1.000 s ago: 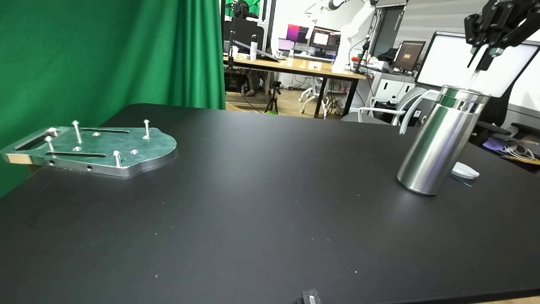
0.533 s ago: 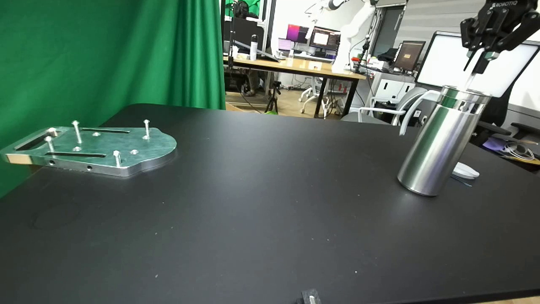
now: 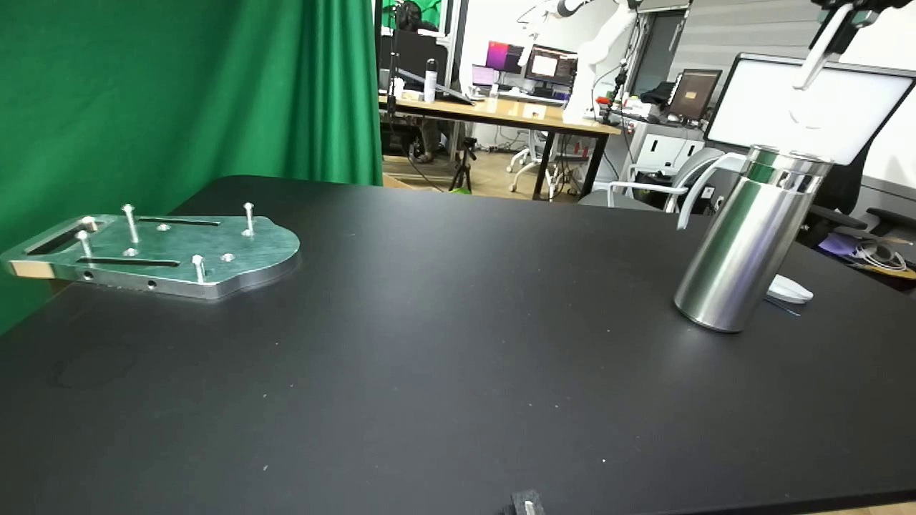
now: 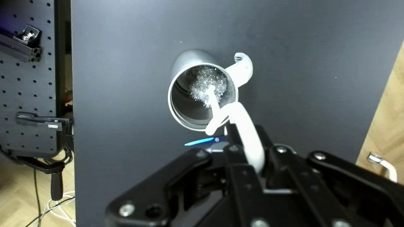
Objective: Use the brush to clean the inside of the silver bottle
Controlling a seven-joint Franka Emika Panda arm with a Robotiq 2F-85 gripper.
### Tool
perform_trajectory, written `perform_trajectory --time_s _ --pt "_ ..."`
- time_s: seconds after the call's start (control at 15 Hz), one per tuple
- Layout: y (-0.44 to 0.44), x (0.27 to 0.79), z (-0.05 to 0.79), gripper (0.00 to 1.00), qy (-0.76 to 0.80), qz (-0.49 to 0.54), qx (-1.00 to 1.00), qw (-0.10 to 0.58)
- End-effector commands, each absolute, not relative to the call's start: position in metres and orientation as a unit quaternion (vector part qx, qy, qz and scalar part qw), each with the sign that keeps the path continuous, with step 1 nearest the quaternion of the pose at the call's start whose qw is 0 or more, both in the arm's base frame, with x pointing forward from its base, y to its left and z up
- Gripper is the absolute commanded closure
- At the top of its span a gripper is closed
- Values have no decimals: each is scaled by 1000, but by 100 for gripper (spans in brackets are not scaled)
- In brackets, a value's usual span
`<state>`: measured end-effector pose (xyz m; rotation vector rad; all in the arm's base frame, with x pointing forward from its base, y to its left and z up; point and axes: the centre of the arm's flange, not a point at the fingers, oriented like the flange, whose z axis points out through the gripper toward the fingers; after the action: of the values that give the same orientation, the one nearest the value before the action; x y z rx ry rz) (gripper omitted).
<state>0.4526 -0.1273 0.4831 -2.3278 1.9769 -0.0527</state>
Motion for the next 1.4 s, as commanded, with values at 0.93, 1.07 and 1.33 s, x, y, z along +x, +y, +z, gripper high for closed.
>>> perform_trajectory --time_s 0.93,1.07,1.33 --pt "-128 464 413 96 633 47 -772 13" --pt "-129 467 398 96 635 58 -771 6" --pt "-128 469 411 96 633 67 -772 3"
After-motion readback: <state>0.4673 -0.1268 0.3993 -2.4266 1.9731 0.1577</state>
